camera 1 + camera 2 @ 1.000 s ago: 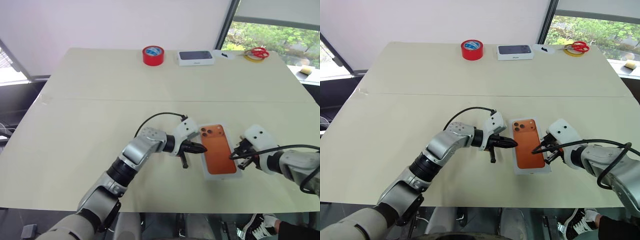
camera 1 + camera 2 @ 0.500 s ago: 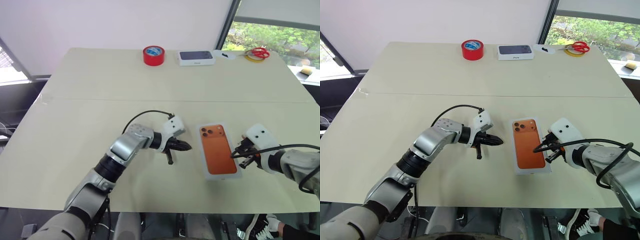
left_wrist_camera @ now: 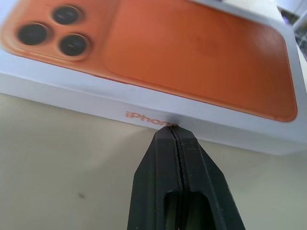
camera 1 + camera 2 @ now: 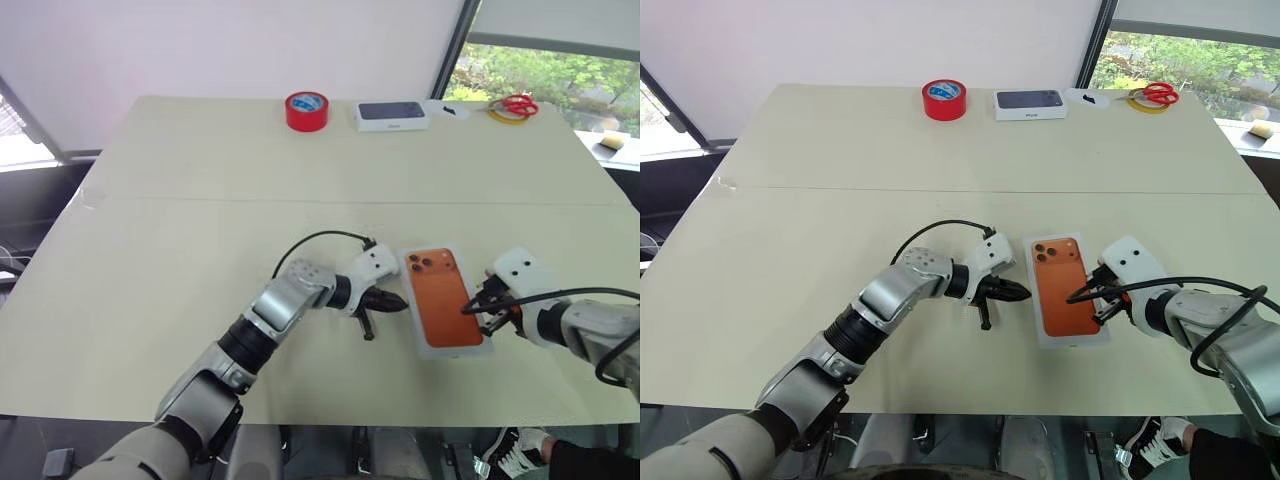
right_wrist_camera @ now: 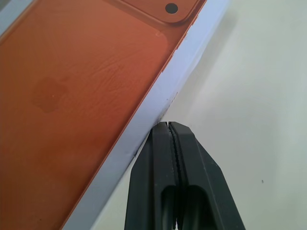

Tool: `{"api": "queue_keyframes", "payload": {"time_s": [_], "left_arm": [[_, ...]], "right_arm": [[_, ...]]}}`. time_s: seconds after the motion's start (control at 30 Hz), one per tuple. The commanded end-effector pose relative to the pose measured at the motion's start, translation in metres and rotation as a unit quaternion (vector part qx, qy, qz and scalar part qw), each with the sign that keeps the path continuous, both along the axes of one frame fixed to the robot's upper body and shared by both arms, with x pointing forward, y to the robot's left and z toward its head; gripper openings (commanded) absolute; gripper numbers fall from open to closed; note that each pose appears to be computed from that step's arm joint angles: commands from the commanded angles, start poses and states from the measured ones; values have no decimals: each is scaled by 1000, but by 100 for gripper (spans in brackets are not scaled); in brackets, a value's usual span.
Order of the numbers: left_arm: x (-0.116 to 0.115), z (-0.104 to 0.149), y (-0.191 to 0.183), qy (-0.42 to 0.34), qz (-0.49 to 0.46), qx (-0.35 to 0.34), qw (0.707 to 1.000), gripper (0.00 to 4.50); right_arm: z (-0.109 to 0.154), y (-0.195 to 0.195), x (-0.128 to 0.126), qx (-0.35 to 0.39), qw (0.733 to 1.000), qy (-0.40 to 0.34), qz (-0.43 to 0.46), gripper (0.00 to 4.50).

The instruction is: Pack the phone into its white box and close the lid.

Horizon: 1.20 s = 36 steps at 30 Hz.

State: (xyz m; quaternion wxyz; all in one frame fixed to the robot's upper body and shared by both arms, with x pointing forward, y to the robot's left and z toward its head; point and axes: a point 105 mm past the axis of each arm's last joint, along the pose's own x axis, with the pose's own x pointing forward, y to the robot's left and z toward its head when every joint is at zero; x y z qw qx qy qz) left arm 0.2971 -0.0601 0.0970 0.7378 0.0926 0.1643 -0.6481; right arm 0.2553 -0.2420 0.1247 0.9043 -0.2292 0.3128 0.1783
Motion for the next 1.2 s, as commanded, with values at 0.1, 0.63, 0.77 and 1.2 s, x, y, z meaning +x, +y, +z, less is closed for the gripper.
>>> {"api": "queue_keyframes", "payload": {"time_s": [0.1, 0.63, 0.77, 1.2], "left_arm": [[-5, 17, -8, -9, -14, -33, 999, 0], [1, 14, -1, -8, 4, -30, 1000, 0], [9, 30, -2, -2, 20, -64, 998, 0], [7, 14, -25, -41, -4, -8, 999, 0]], "right_arm": [[9, 5, 0, 0, 1000, -20, 11, 1], [18, -22, -4, -47, 998, -32, -11, 1], [34, -18, -11, -19, 998, -51, 20, 1], [-6, 19, -42, 36, 997, 27, 65, 1]]}}
